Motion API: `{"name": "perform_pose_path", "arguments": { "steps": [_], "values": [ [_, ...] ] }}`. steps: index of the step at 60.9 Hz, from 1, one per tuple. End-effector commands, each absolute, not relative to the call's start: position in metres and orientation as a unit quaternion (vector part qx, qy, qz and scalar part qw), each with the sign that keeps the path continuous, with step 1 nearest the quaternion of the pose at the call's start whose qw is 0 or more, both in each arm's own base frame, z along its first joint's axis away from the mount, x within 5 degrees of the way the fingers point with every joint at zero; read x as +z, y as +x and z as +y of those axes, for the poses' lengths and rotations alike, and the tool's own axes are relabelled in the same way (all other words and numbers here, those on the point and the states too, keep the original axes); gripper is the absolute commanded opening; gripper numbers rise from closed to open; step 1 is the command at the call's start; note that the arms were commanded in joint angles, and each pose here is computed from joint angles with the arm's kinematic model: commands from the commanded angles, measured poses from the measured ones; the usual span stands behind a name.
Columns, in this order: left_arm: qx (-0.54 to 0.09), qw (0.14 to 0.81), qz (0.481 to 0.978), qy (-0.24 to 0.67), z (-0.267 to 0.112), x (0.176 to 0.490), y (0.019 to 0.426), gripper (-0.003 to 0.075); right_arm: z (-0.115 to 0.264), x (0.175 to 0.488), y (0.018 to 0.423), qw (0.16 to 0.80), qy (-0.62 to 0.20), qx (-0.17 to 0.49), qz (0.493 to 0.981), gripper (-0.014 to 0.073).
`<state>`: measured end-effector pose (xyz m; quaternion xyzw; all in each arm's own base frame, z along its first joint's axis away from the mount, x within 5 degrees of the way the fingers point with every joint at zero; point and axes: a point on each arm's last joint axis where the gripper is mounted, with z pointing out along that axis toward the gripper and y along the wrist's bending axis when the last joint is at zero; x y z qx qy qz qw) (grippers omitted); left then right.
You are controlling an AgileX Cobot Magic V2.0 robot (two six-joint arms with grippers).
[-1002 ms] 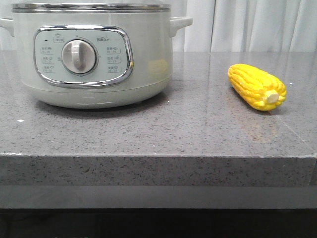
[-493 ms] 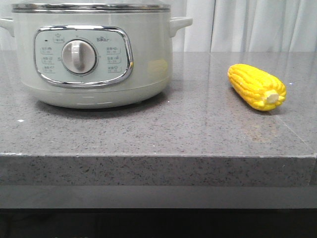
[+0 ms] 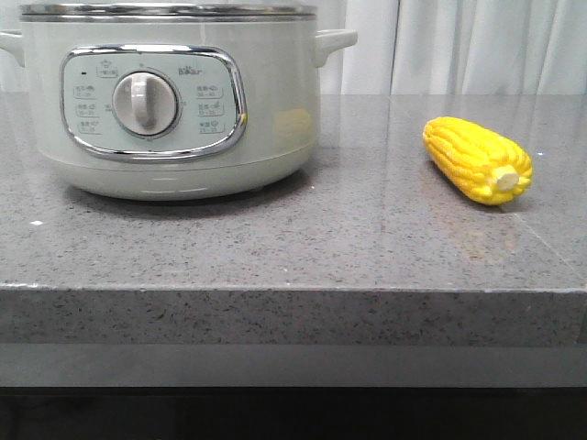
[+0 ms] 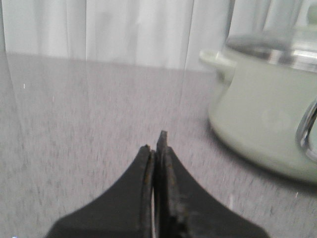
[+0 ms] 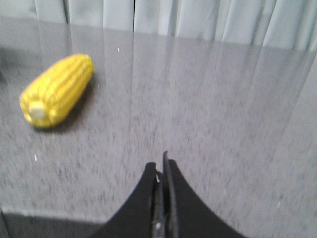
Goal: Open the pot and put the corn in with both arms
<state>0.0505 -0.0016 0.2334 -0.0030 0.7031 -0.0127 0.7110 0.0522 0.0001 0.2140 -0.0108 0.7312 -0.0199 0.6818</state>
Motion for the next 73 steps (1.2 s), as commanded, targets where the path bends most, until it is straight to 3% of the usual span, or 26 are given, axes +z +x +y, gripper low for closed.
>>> {"name": "perform_pose_path", "arguments": {
  "steps": [1,15,28,33,42,45,47,49,59,73],
  "values": [
    [-0.008,0.738,0.675,-0.003,-0.001,0.272,0.049,-0.0019,0.000,0.260,0.044,0.733,-0.009,-0.028,0.679,-0.0068],
    [-0.006,0.688,0.725,0.003,-0.001,0.329,0.090,-0.0018,-0.001,0.326,0.067,0.706,-0.013,-0.028,0.708,-0.0065],
    [-0.004,0.698,0.716,0.001,0.000,0.351,0.107,0.0017,-0.002,0.339,0.087,0.685,-0.013,-0.026,0.728,-0.0050],
    [-0.004,0.702,0.713,0.001,0.000,0.351,0.107,0.0153,-0.002,0.339,0.087,0.686,-0.013,-0.026,0.727,0.0065],
    [-0.004,0.697,0.717,0.001,0.000,0.350,0.107,0.0527,-0.002,0.339,0.087,0.685,-0.013,-0.026,0.728,0.0510],
    [-0.004,0.697,0.717,0.001,0.000,0.350,0.107,0.0622,-0.002,0.339,0.087,0.685,-0.013,-0.026,0.728,0.0613],
    [-0.004,0.700,0.714,0.001,0.000,0.351,0.107,0.0666,-0.002,0.339,0.087,0.685,-0.013,-0.026,0.728,0.0664],
    [-0.003,0.706,0.709,0.000,0.000,0.352,0.108,0.0694,-0.002,0.338,0.087,0.684,-0.013,-0.026,0.729,0.0658],
    [-0.039,0.737,0.673,-0.037,0.000,0.363,0.115,0.0664,-0.002,0.336,0.088,0.681,-0.013,-0.026,0.732,0.0633],
    [-0.023,0.661,0.750,0.025,-0.006,0.396,0.150,0.0622,-0.002,0.336,0.088,0.682,-0.013,-0.026,0.731,0.0633]
  ]
}}
